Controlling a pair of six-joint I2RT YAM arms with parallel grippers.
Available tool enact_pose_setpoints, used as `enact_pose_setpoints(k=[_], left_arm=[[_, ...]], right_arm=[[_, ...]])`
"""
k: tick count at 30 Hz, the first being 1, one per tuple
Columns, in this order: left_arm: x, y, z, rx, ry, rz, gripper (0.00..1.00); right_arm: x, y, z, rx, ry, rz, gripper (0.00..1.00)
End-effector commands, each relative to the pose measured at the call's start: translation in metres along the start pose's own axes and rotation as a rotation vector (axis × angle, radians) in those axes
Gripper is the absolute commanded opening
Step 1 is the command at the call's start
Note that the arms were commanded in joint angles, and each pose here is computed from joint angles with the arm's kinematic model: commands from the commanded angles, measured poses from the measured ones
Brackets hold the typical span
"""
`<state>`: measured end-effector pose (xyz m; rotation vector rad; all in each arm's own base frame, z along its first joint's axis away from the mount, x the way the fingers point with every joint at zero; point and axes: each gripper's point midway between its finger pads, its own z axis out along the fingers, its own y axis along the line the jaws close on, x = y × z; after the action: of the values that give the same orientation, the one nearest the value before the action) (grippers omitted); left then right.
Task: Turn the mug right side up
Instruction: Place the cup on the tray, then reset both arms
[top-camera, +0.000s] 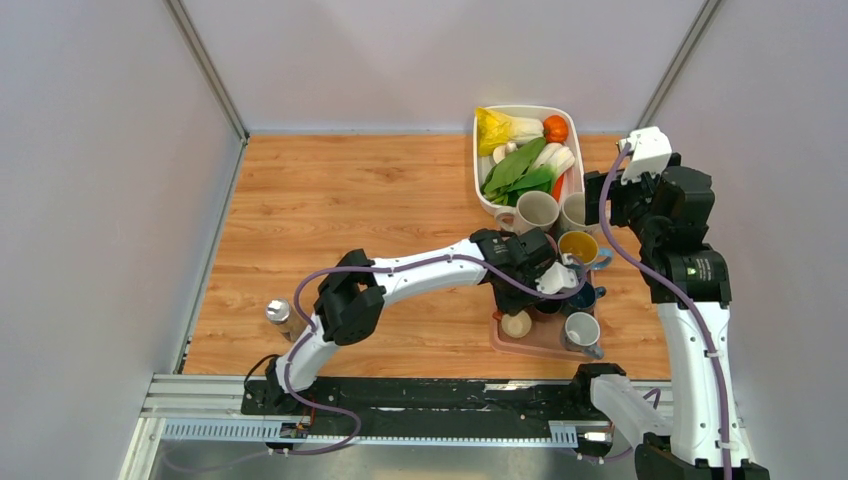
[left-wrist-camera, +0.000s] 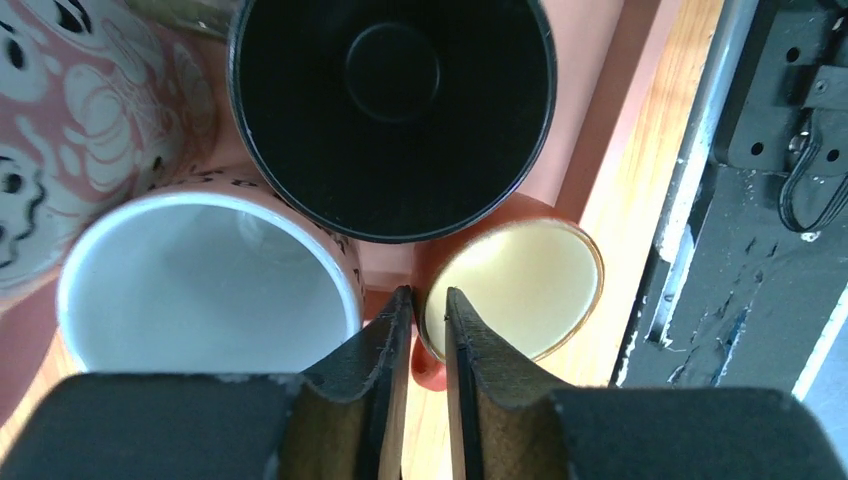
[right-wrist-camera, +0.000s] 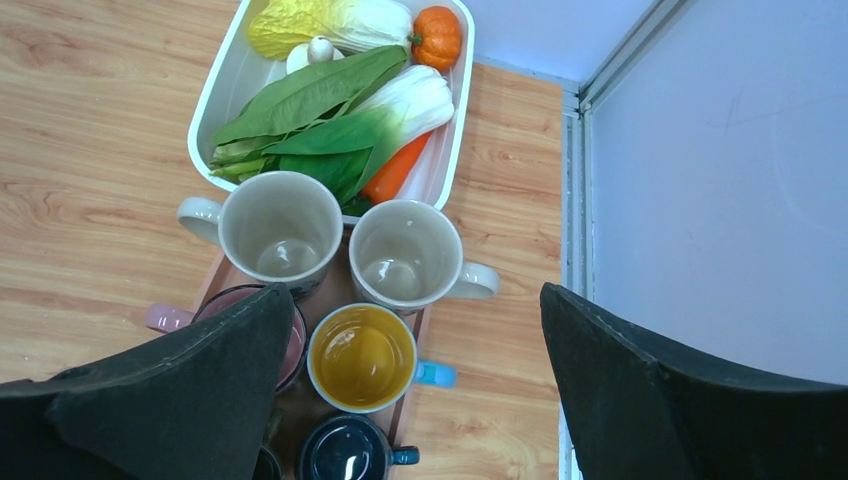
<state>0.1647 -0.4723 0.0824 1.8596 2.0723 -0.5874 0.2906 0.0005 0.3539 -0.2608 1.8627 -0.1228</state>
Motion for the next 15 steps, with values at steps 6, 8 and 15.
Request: enact_pose_setpoints(k=[6, 8, 15], left_arm=[[-0.043, -0.015, -0.066, 0.017, -0.126, 0.071, 0.41], [-0.046, -0.017, -0.085, 0.011, -0.139, 0.094, 0.42], [-0.033, 0.006, -0.166, -0.106, -0.213, 0.076, 0.48]], right_arm=[[0.005, -0.013, -0.013, 0.08, 0.045, 0.048, 1.0], [0.004, -0.01, -0.013, 0.069, 0.037, 0.062, 1.0], [-0.027, -0.024, -0.015, 0.157, -0.051, 0.224, 1.0]])
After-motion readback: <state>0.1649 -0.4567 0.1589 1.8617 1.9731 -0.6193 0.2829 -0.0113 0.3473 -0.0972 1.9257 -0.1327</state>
